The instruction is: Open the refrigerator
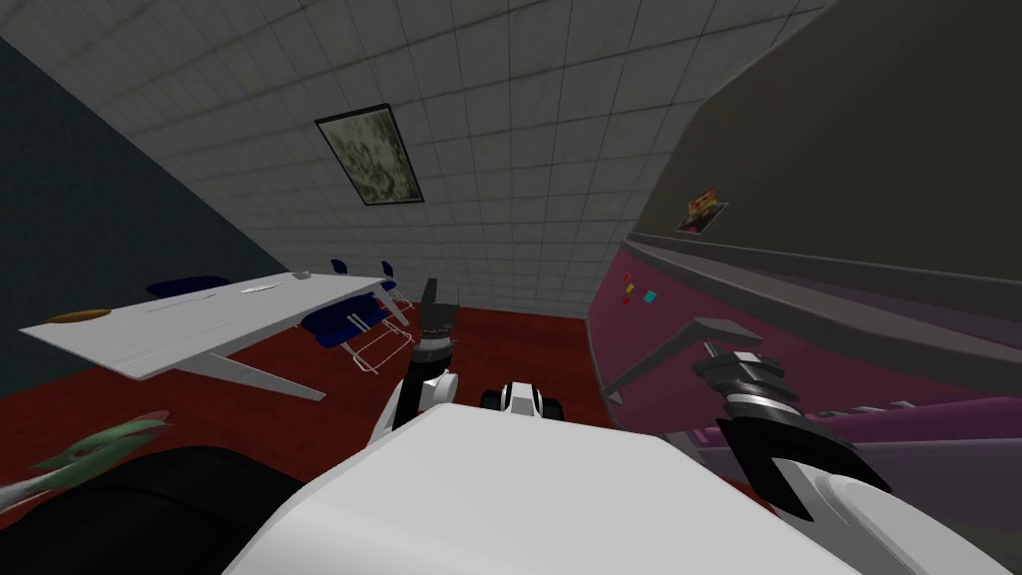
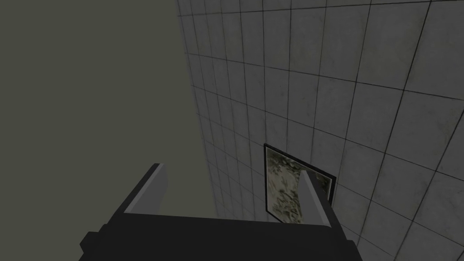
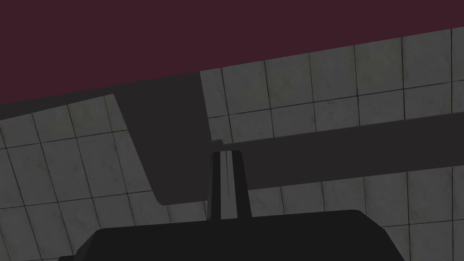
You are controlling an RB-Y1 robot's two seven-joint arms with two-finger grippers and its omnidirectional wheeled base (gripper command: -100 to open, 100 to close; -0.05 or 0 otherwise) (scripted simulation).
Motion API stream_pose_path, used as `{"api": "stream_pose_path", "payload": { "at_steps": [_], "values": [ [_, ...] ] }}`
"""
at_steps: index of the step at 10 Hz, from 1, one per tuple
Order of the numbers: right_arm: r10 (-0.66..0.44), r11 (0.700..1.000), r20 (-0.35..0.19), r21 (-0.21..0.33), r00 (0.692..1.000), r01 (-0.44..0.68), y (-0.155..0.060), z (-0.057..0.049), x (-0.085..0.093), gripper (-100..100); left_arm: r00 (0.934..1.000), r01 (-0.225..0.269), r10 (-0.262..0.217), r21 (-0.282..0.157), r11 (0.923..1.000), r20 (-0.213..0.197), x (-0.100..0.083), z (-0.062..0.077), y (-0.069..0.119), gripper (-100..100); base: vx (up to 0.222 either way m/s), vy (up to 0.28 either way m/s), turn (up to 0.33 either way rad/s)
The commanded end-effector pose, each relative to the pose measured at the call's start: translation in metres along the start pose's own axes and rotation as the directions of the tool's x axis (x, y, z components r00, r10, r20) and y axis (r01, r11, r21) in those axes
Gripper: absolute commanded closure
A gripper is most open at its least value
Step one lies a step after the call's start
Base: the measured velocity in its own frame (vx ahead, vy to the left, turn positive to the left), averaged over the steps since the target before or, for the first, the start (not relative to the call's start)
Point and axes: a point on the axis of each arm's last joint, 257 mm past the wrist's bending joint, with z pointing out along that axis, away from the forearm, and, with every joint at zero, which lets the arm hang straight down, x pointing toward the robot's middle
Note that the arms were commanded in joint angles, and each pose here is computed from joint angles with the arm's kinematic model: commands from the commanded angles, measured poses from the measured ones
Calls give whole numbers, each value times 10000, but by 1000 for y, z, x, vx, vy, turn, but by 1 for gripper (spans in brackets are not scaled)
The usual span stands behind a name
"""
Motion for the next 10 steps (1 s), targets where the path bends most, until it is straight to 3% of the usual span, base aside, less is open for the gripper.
{"api": "stream_pose_path", "payload": {
  "at_steps": [1, 2, 4, 5, 10],
  "values": [
    [-31, 10000, -335, 48, 9994, 33, -3, -4, 13, 100, 10000, 0, 0, -1, 10000, 0, 0, 0, 0, 0, 129, 229, -41],
    [-62, 9999, -636, 82, 9980, 68, -5, -7, 24, 100, 10000, -1, 1, 0, 10000, 0, 0, 0, 0, 0, 74, 246, -53],
    [-58, 10000, -587, 75, 9983, 62, -5, -7, 22, 100, 10000, 0, 0, 0, 10000, 0, 0, 0, 0, 0, 56, 187, -23],
    [-386, 9986, -440, 349, 9983, 401, -15, -4, 12, -100, 10000, -2, 2, 1, 10000, -2, 0, 0, 0, 0, 15, -41, 78],
    [-1365, 9827, -91, 1250, 9906, 1366, -45, 3, -18, -100, 10000, -7, 7, -2, 10000, -4, 0, 0, 0, 0, 7, -133, 83]
  ]
}}
